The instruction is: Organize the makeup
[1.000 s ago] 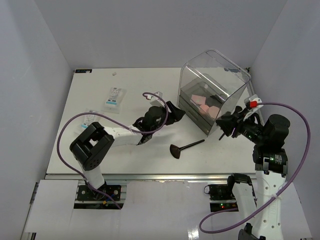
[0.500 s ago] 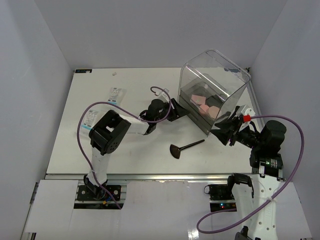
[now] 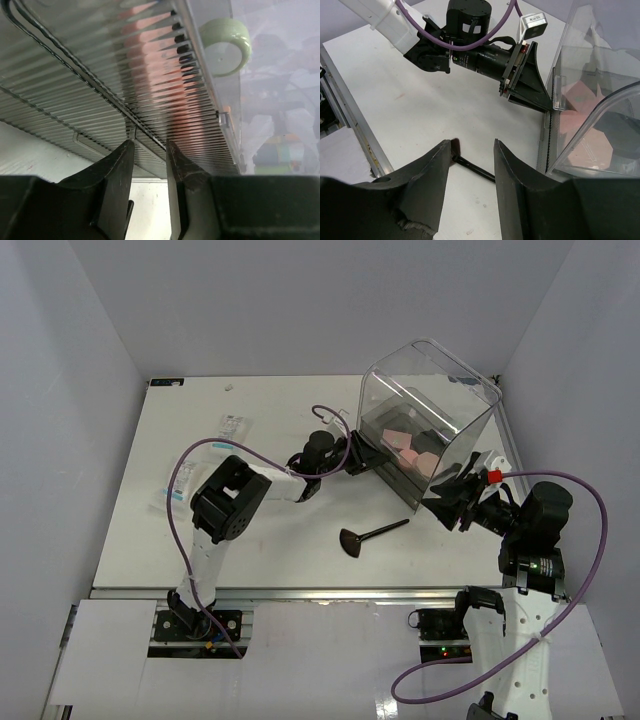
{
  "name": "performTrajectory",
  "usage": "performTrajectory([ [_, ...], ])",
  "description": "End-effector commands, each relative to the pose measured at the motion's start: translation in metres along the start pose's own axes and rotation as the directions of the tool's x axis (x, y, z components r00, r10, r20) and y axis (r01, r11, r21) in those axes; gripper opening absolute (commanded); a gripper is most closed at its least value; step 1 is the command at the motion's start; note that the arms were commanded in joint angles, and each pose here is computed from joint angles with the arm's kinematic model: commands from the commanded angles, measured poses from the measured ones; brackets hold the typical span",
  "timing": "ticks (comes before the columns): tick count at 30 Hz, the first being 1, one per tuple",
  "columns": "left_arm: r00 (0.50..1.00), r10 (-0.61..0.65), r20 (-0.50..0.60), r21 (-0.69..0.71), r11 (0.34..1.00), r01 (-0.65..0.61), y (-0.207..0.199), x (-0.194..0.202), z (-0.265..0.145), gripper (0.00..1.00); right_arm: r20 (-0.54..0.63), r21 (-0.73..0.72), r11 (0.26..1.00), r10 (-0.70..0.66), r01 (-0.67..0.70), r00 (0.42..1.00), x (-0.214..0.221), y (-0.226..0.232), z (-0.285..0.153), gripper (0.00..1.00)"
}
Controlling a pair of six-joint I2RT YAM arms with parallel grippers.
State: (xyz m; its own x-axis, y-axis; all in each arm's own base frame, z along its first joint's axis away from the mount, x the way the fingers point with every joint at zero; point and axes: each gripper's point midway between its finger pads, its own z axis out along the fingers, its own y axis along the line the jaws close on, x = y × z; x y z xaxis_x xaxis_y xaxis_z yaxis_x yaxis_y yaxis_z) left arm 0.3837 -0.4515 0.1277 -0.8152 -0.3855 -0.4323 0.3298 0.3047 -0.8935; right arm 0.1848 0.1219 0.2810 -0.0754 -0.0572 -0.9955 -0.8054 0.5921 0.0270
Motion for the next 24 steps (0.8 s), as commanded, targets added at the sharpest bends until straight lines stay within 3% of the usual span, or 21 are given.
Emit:
performTrajectory([
  [1, 1.000, -0.024, 0.003, 0.029, 0.999, 0.024, -0.009, -0.008, 0.005, 0.37, 0.028, -0.002, 0.999, -0.042, 0.042, 0.999, -0.010, 0.000, 0.000, 0.47],
  [5, 0.999, -0.039, 0.001, 0.038, 0.999, 0.039, -0.007, -0.009, 0.006, 0.20, 0.027, 0.003, 0.999, -0.039, 0.039, 0.999, -0.010, -0.001, -0.001, 0.47],
  [11, 0.998, -0.055, 0.012, 0.056, 0.997, 0.054, -0.004, -0.011, -0.011, 0.03, 0.030, 0.009, 0.999, -0.040, 0.040, 0.999, -0.010, 0.000, -0.001, 0.47],
  [24, 0.996, -0.078, 0.048, 0.081, 0.994, 0.074, 0.003, 0.014, -0.102, 0.00, 0.029, -0.036, 0.999, -0.028, 0.029, 0.999, -0.012, 0.006, 0.000, 0.49],
])
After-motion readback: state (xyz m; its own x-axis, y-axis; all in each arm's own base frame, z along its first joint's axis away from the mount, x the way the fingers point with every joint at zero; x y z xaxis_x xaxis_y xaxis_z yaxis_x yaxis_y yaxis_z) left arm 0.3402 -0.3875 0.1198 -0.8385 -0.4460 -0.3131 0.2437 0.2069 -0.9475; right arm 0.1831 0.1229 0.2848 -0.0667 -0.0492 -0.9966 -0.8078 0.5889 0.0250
